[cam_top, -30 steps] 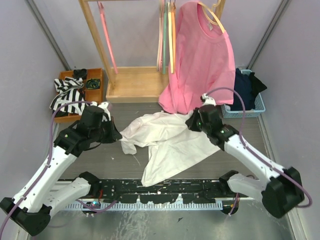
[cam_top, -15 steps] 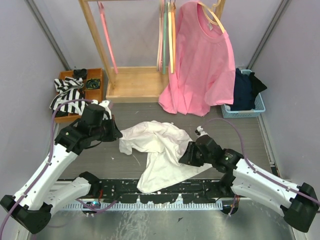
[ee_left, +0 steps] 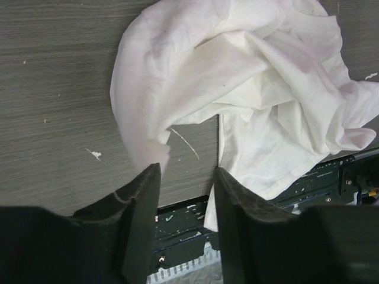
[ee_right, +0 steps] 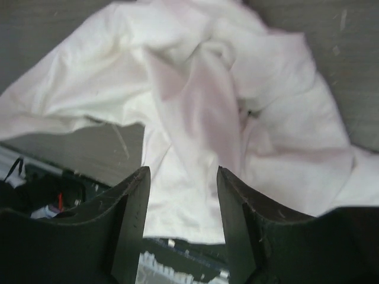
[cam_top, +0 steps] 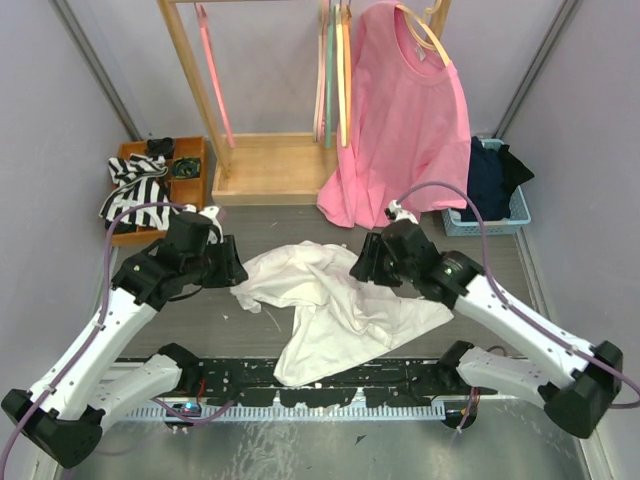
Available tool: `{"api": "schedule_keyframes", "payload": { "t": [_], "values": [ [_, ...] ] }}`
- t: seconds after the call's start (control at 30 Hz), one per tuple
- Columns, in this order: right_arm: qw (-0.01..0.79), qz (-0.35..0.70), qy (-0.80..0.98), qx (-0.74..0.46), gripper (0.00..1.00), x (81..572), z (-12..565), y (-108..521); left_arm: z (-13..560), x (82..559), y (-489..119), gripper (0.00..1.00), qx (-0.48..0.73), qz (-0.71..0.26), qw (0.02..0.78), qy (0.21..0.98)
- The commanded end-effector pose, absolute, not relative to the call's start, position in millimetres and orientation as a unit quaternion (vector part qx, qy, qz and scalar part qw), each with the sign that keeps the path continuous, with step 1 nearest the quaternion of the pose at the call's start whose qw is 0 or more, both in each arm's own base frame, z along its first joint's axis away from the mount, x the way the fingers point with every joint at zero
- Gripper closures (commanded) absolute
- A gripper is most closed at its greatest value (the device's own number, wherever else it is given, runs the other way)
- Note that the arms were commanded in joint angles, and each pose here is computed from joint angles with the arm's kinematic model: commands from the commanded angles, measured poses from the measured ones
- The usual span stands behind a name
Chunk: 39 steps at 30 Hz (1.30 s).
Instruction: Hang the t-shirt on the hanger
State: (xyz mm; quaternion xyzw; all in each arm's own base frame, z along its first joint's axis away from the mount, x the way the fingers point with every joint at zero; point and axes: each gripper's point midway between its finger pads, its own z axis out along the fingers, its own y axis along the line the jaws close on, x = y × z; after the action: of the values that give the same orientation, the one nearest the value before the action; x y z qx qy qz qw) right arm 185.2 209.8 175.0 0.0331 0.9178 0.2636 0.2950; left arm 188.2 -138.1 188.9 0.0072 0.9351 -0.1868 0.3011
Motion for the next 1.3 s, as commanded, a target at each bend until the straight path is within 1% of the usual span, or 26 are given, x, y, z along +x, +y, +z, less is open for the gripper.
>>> {"api": "schedule_keyframes", "payload": {
  "t": [0.0, 0.03, 0.2, 0.4, 0.53, 0.67, 0.77, 0.8, 1.0, 1.03, 1.1, 1.27],
  "values": [
    [0.333, 0.21, 0.918, 0.045, 0.44, 244, 163, 190, 186, 181, -133, 0.46, -0.001, -0.181, 0.294, 0.939],
    [0.327, 0.21, 0.92, 0.054, 0.43, 253, 157, 187, 186, 180, -132, 0.4, -0.004, -0.182, 0.295, 0.938],
    [0.312, 0.187, 0.93, 0.05, 0.38, 291, 131, 184, 201, 192, -137, 0.3, -0.006, -0.188, 0.314, 0.931],
    [0.279, 0.191, 0.941, 0.038, 0.35, 306, 100, 200, 230, 237, -164, 0.3, 0.014, -0.2, 0.336, 0.92],
    [0.258, 0.19, 0.947, 0.032, 0.35, 306, 79, 205, 220, 267, -187, 0.31, 0.023, -0.208, 0.322, 0.923],
    [0.243, 0.179, 0.953, 0.027, 0.42, 305, 61, 203, 193, 283, -206, 0.33, 0.027, -0.216, 0.29, 0.932],
    [0.241, 0.177, 0.954, 0.026, 0.47, 305, 58, 203, 171, 289, -215, 0.34, 0.024, -0.219, 0.269, 0.937],
    [0.241, 0.178, 0.954, 0.025, 0.51, 306, 58, 204, 164, 290, -218, 0.35, 0.025, -0.221, 0.261, 0.939],
    [0.264, 0.178, 0.948, 0.02, 0.87, 317, 80, 205, 125, 297, -221, 0.39, 0.027, -0.2, 0.228, 0.952],
    [0.272, 0.179, 0.945, 0.019, 0.91, 319, 87, 206, 120, 298, -222, 0.4, 0.028, -0.197, 0.224, 0.954],
    [0.292, 0.18, 0.939, 0.021, 0.94, 323, 105, 204, 112, 297, -221, 0.45, 0.029, -0.194, 0.216, 0.957],
    [0.351, 0.186, 0.917, 0.025, 0.97, 332, 163, 199, 104, 292, -221, 0.67, 0.03, -0.195, 0.206, 0.958]
  ]
}}
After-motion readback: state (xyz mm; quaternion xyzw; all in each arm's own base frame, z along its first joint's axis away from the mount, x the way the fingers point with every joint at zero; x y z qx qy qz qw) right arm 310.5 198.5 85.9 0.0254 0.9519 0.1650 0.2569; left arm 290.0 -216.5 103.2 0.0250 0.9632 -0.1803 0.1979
